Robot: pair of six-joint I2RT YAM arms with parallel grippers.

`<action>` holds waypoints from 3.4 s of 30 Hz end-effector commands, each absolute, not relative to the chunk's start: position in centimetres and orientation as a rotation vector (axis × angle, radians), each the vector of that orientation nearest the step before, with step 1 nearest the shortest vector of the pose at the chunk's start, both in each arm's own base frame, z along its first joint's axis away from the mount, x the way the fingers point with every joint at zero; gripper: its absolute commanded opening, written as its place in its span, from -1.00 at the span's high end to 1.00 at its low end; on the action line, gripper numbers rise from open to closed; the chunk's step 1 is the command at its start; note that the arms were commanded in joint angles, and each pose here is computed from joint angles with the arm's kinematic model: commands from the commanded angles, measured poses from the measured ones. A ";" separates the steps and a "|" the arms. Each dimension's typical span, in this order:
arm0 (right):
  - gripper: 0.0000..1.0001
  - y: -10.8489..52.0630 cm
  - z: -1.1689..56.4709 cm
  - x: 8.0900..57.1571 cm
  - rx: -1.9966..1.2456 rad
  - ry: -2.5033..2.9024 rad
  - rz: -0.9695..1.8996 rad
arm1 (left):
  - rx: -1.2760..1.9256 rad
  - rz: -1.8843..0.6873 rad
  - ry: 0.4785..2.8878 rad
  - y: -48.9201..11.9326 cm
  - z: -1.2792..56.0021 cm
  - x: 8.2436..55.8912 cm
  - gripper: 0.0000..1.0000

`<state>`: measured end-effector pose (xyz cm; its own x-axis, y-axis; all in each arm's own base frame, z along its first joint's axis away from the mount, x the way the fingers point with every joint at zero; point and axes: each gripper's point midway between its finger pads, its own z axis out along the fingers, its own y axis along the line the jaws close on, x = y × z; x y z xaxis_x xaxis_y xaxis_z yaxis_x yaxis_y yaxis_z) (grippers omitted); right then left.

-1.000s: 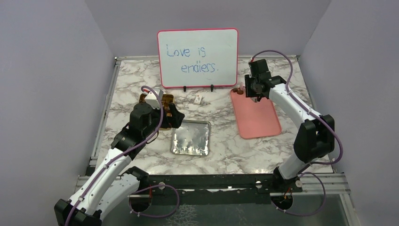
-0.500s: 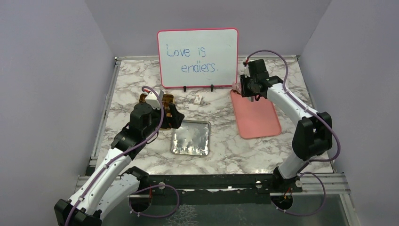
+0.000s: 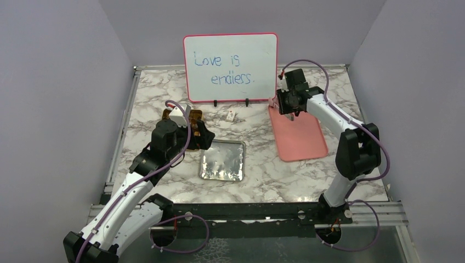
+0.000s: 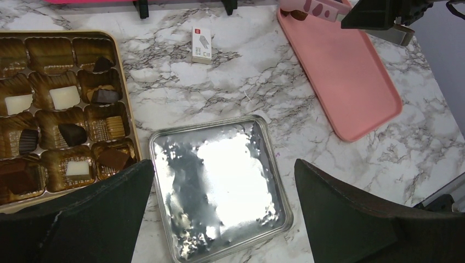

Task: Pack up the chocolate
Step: Pick up the fake chocolate from the plate, then place the fake chocolate in the packing box.

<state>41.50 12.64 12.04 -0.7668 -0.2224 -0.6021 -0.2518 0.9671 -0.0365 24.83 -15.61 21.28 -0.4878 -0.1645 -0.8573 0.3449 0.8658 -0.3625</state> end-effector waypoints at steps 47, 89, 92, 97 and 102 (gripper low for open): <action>0.47 17.6 18.9 37.0 -0.418 2.396 0.279 | -0.073 -0.490 1.767 -11.0 26.8 24.6 -0.98; 0.43 46.9 15.9 34.9 -0.803 2.169 0.329 | -0.186 -0.546 1.495 -6.5 35.3 18.8 -0.98; 0.37 47.1 15.4 34.9 -0.821 2.174 0.325 | -0.185 -0.544 1.499 -6.5 35.1 18.8 -0.98; 0.35 47.2 14.9 35.0 -0.835 2.183 0.312 | -0.186 -0.543 1.499 -6.5 34.9 18.8 -0.98; 0.33 47.4 15.7 34.9 -0.838 2.174 0.332 | -0.186 -0.539 1.504 -6.5 34.7 18.9 -0.98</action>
<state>34.60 46.95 14.83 -0.5089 -0.4598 -0.7277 -0.6602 0.7510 -0.0129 18.97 -7.09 34.46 -0.0487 -0.4482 -0.8926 0.2379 0.8627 -0.4462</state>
